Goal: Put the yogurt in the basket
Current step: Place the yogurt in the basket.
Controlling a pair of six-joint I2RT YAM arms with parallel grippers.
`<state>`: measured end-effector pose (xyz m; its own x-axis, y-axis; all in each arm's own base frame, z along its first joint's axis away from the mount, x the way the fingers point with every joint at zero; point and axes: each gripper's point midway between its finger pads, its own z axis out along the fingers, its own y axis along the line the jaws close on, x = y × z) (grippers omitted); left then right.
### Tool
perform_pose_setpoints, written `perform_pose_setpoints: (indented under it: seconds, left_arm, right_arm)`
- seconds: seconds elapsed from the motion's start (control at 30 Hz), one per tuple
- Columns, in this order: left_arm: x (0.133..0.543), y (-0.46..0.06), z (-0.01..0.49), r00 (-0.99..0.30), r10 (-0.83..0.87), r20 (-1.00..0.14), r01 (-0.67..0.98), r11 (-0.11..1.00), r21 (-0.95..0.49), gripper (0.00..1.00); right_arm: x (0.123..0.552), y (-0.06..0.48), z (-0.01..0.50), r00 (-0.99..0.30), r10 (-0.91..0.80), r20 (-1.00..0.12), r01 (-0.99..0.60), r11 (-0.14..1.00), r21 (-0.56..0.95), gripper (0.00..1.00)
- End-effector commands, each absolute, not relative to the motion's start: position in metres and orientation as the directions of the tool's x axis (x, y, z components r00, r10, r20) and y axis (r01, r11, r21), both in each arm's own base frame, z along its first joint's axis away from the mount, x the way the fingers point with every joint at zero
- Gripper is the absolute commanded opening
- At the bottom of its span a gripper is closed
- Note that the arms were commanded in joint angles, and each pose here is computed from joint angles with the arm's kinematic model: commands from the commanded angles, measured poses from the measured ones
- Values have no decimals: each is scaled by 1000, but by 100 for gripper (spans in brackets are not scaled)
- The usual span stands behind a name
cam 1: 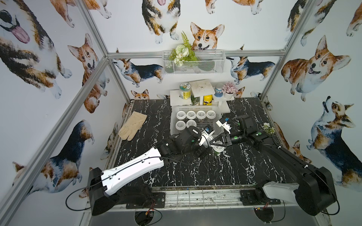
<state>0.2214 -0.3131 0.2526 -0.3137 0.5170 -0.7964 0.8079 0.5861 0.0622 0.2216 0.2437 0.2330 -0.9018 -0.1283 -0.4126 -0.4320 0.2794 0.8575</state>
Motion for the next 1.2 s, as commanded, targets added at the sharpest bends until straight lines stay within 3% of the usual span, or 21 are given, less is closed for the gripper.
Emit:
perform_pose_setpoints:
  seconds: [0.0,0.13,0.27,0.5,0.8,1.17]
  left_arm:
    - [225,-316,256,-305,504,-808,807,587,62,95]
    - [226,-317,257,-304,499,-811,810,584,56,97]
    - [225,-319,258,-302,490,-818,816,577,44,82]
    - [224,-321,260,-305,482,-821,822,568,28,74]
    - [233,-315,264,-314,465,-828,812,584,20,72]
    - [266,-307,265,-319,450,-834,785,619,34,72]
  right_arm:
    - [217,247,246,-887,-138,-441,-461,217,860,88]
    - [215,247,248,-886,-139,-443,-464,206,862,89]
    - [215,247,247,-886,-138,-442,-462,207,862,89]
    - [215,247,248,-886,-138,-444,-464,200,863,90]
    - [220,248,251,-883,-120,-454,-469,211,858,99]
    - [236,244,241,-886,-65,-459,-458,279,844,99]
